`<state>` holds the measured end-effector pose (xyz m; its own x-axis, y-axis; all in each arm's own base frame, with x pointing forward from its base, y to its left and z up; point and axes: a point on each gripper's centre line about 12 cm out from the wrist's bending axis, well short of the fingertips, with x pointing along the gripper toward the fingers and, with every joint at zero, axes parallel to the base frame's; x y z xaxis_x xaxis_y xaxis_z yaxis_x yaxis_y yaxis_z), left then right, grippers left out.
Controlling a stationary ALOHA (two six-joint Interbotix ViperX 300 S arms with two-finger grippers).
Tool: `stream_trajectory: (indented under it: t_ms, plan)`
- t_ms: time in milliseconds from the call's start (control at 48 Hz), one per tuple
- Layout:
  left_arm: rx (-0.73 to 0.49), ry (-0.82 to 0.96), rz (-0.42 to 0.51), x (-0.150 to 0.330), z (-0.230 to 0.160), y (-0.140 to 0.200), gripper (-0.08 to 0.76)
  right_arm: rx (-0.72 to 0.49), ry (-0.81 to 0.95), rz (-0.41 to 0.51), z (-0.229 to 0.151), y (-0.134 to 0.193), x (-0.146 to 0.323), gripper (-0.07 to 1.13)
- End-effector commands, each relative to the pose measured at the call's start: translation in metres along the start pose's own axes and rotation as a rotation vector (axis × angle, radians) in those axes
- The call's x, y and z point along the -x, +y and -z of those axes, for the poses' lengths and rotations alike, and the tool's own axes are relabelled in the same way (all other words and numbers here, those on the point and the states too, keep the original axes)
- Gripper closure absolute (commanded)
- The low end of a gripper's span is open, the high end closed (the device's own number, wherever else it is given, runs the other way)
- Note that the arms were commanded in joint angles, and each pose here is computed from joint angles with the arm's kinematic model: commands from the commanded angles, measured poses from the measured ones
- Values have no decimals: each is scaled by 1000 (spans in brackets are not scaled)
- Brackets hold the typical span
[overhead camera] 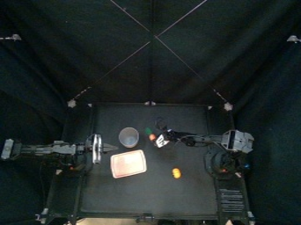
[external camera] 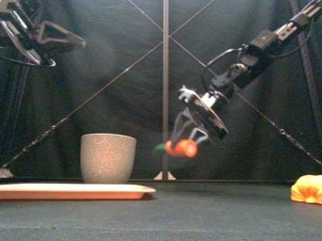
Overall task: Pick the carrot then place it in the grey bowl
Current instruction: Place carrot in the grey bowl
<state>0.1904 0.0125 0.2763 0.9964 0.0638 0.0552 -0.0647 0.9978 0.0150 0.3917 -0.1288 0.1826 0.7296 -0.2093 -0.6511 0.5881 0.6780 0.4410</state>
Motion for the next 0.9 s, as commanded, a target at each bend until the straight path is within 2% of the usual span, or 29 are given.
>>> stream_trajectory:
  t_ms: [21, 188, 354, 667, 771, 896]
  plan:
    - [-3, -20, 2, -1, -7, 0, 701, 41, -115, -94, -42, 40, 24, 617]
    - [-3, -21, 0, -2, -7, 0, 701, 103, -169, -158, -69, 78, 21, 617]
    - [-3, -29, 0, -2, -9, 0, 701, 145, -188, -180, -87, 101, -2, 617]
    - [-3, -32, 2, -2, -10, 0, 703, 242, -98, -127, -92, 115, -49, 600]
    - [-1, -35, 2, -1, -11, 0, 701, 271, -81, -98, -97, 113, -55, 535]
    - [-1, -43, 1, 0, -12, 0, 703, 300, -57, -72, -99, 113, -58, 384]
